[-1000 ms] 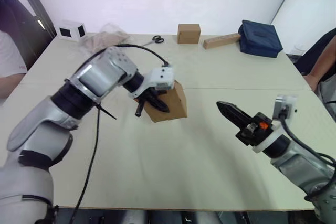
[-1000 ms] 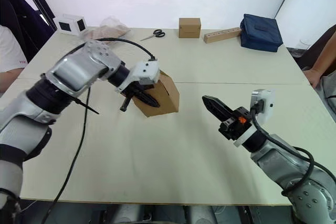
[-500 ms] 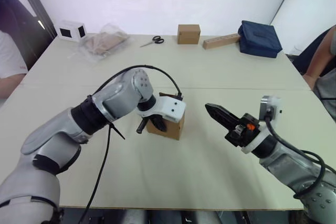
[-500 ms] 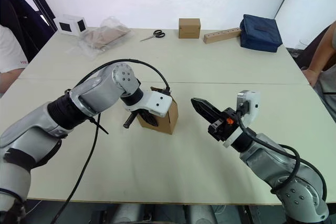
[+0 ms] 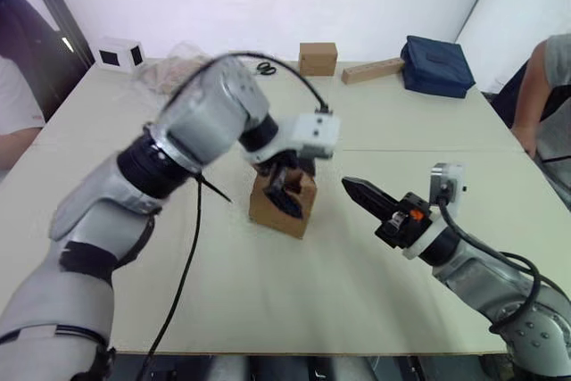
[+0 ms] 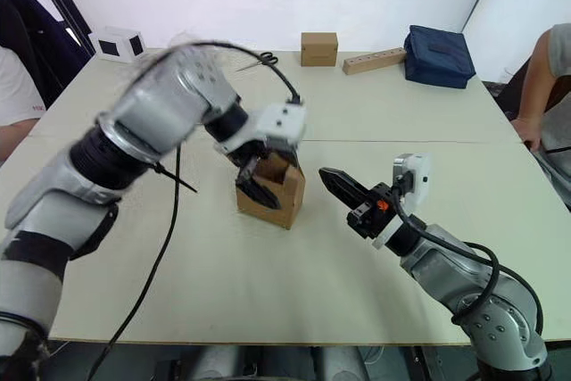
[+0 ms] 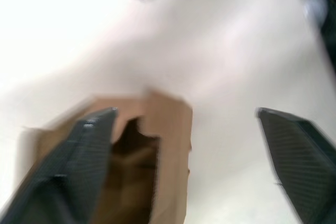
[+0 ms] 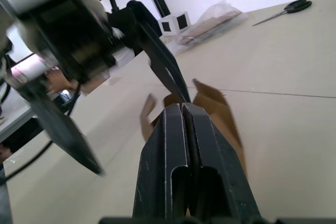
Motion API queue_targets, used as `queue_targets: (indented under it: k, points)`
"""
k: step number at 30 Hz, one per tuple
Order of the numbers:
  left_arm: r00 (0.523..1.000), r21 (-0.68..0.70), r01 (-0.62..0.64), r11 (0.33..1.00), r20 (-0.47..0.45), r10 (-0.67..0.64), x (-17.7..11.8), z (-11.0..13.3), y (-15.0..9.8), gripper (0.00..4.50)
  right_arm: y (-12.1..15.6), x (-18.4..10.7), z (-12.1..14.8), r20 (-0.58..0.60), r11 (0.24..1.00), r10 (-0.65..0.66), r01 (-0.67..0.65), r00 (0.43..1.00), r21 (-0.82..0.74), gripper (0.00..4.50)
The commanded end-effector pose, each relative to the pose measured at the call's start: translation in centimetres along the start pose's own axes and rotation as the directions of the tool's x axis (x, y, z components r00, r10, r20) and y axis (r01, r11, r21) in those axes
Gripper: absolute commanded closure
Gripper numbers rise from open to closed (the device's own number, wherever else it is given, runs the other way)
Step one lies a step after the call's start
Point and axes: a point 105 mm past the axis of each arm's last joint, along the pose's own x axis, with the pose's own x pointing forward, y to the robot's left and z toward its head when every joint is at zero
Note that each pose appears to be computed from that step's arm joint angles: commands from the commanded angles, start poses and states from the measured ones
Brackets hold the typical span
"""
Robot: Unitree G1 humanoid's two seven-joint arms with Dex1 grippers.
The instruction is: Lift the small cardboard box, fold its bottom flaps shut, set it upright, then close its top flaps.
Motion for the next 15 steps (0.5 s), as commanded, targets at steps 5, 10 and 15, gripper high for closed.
queue_targets:
  k: [5,10,15]
  points:
    - [0.938,-0.166,-0.160,0.973,0.282,0.202,-5.8,0.4,1.8,0.02,0.5,0.1,0.8,0.015,0.999,0.034,-0.033,0.999,-0.040,4.50]
    - [0.826,-0.345,-0.299,0.890,0.374,0.423,-7.0,-4.7,4.1,0.26,0.1,0.7,0.6,-0.002,0.996,0.027,-0.027,1.000,-0.083,4.50]
    - [0.747,-0.431,-0.329,0.840,0.426,0.511,-6.6,-7.8,4.3,1.89,-0.5,1.3,0.6,-0.010,0.991,0.005,-0.006,1.000,-0.136,4.50]
